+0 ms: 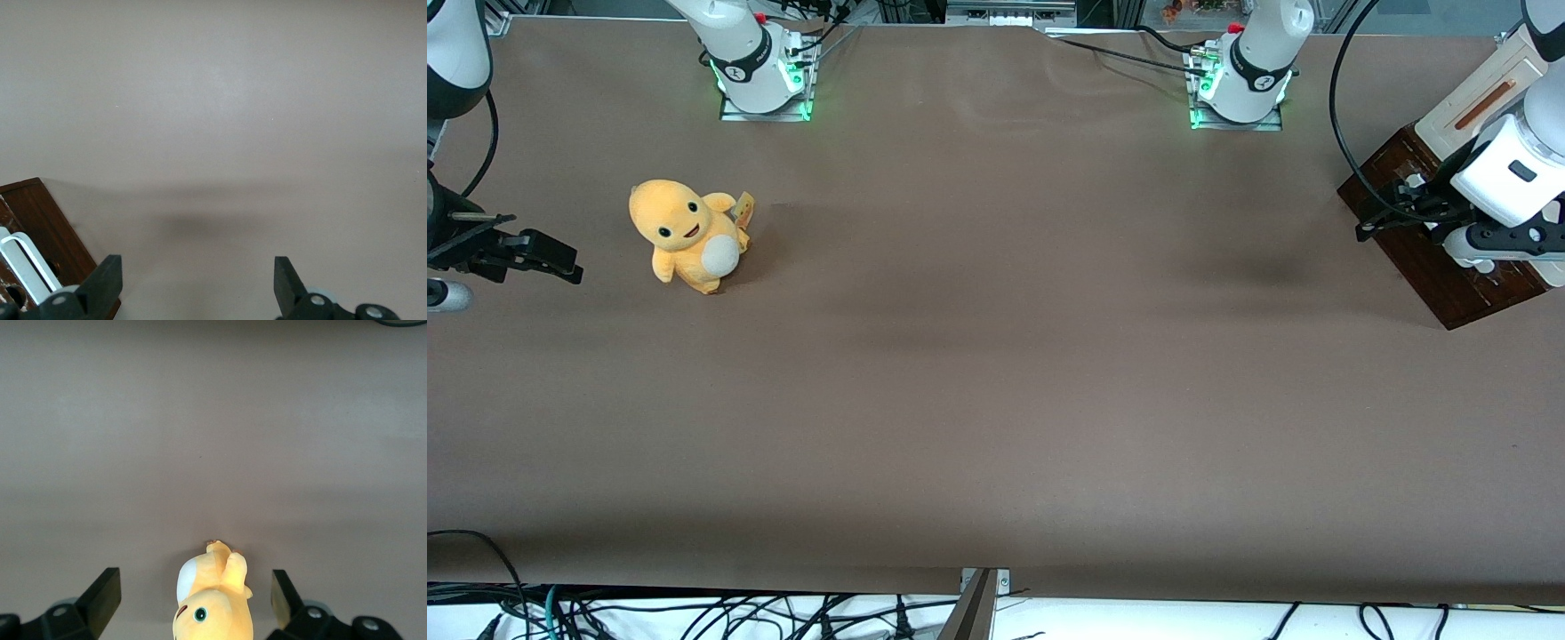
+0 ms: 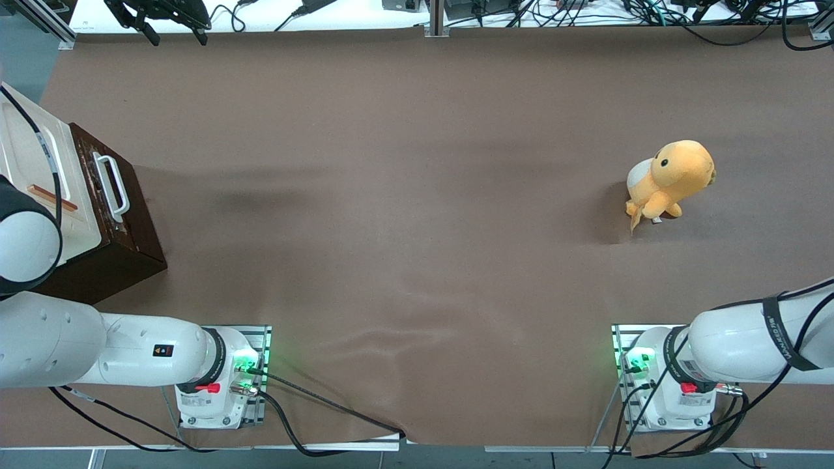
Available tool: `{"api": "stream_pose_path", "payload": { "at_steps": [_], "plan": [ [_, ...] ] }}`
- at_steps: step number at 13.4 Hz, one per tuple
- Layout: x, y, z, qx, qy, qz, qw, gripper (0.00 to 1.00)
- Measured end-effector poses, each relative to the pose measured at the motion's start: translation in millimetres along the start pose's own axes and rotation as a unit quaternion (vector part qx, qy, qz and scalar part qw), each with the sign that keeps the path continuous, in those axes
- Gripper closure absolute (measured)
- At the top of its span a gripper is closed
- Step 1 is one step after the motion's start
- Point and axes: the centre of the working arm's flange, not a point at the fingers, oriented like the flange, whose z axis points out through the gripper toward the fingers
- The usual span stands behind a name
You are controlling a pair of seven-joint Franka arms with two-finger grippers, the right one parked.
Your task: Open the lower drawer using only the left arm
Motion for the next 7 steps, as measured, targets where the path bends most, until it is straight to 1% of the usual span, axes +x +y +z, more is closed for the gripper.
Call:
{"api": "stream_pose_path", "payload": {
  "at_steps": [2,7],
  "plan": [
    [1,0,2,0.000,-0.003,0.000,1.0000,0.00],
    [10,0,20,0.001,-0.019,-0.001,0.9998,0.00]
  ]
}}
